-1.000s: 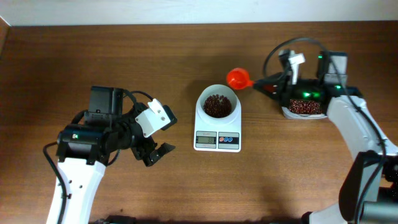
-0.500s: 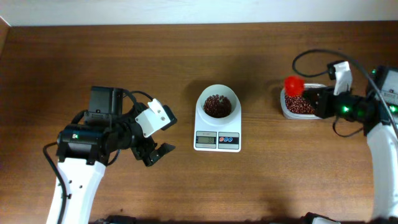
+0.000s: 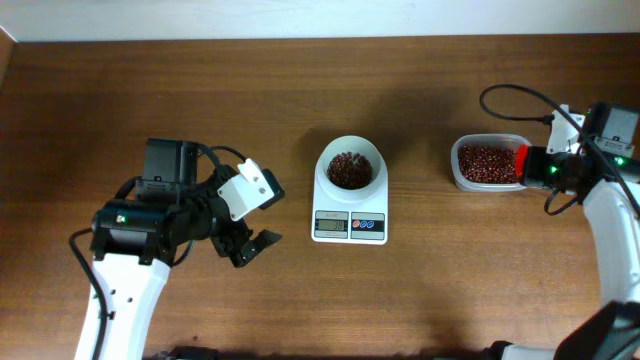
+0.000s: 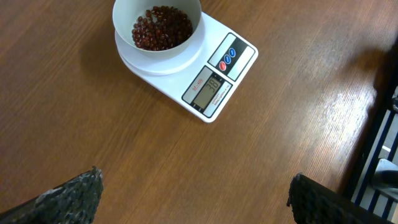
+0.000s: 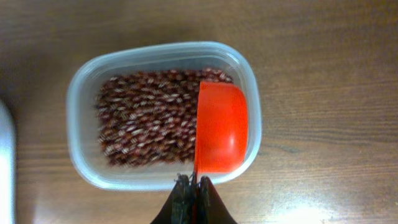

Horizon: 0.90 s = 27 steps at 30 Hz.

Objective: Scoop and weigh 50g on scale
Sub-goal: 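Dip the red scoop into the beans with the right gripper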

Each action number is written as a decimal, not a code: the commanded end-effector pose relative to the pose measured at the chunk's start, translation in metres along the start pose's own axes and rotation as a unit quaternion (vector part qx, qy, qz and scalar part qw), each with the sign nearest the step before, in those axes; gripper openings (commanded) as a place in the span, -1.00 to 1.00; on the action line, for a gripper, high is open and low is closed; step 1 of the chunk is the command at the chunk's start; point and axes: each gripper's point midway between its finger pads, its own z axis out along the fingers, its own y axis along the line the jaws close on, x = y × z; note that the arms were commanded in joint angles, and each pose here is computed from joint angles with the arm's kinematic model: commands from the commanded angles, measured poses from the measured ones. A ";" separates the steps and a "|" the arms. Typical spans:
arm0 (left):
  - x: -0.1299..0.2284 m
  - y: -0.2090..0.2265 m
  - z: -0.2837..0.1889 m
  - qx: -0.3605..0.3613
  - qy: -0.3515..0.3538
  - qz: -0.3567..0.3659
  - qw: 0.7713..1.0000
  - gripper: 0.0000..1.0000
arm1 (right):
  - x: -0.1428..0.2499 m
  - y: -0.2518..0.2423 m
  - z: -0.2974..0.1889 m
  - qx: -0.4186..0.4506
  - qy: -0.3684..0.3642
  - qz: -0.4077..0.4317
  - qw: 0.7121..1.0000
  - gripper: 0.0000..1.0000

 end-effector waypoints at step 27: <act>-0.005 0.003 -0.004 -0.007 -0.007 0.000 1.000 0.98 | 0.013 0.023 0.054 -0.050 0.047 -0.052 0.996 -0.92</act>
